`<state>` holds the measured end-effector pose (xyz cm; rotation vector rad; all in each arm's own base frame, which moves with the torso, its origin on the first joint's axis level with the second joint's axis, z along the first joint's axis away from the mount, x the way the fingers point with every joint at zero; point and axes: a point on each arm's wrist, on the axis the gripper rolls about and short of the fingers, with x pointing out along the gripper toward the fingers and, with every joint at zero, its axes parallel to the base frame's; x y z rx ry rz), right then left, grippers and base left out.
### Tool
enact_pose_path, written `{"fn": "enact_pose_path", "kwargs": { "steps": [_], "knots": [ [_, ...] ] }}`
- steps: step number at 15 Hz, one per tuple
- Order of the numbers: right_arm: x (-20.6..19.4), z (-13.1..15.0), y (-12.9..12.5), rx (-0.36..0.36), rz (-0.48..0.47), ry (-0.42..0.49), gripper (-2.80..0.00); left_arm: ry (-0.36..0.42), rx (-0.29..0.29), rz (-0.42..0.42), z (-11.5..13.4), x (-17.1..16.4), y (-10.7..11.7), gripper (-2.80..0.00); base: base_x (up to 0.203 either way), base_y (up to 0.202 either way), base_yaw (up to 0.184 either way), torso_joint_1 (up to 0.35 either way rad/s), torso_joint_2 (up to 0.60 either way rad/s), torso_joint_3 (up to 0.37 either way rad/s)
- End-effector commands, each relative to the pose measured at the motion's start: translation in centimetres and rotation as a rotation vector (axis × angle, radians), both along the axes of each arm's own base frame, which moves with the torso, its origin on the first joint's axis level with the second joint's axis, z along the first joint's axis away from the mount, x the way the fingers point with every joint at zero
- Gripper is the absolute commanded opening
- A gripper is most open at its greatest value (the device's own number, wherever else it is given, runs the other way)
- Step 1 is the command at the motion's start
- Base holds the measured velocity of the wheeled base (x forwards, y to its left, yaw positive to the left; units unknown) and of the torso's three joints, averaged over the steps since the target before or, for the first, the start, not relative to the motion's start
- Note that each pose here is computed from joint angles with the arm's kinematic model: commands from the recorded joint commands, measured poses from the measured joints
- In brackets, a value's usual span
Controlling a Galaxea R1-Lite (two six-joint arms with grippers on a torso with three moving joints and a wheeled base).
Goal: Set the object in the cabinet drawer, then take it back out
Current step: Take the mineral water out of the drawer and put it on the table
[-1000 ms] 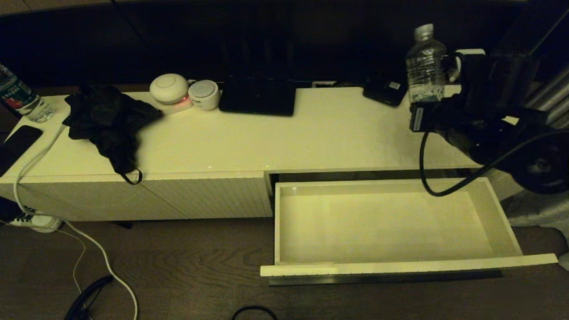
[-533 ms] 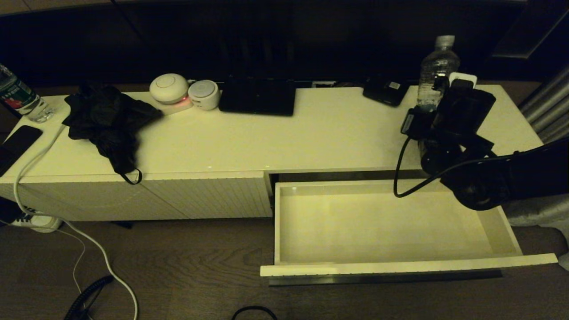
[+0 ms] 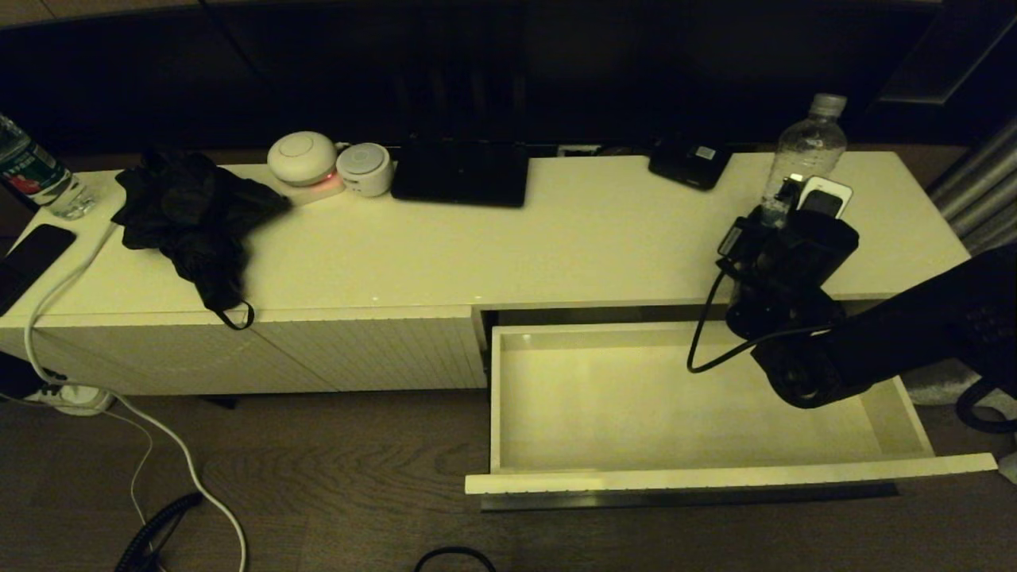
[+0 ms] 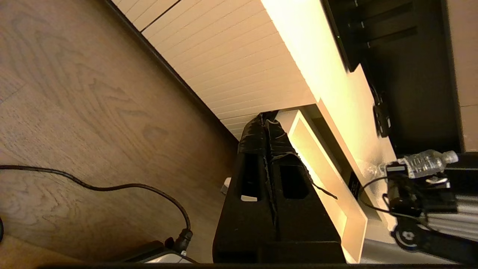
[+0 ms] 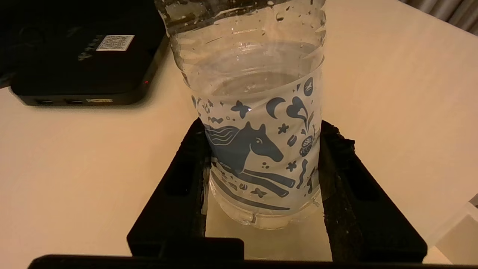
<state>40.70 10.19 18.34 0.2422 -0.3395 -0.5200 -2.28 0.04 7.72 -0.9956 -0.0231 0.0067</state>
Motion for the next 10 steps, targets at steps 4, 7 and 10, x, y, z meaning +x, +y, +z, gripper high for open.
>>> {"fn": "enact_pose_path", "kwargs": {
  "steps": [4, 7, 10],
  "knots": [
    [1.7, -1.6, 0.5, -0.029, -0.026, -0.069, -2.8, -0.002, -0.006, 0.0, 0.0, 0.0, 0.0, -2.8, 0.0, 0.0, 0.0, 0.0, 0.0, 0.0],
    [1.7, -1.5, 0.5, -0.066, -0.04, -0.072, -2.8, -0.002, -0.006, 0.0, 0.0, 0.0, 0.0, -2.8, 0.0, 0.0, 0.0, 0.0, 0.0, 0.0],
    [1.3, -0.4, 0.3, -0.065, -0.046, -0.09, -2.8, -0.002, -0.006, 0.0, 0.0, 0.0, 0.0, -2.8, 0.0, 0.0, 0.0, 0.0, 0.0, 0.0]
  ]
}}
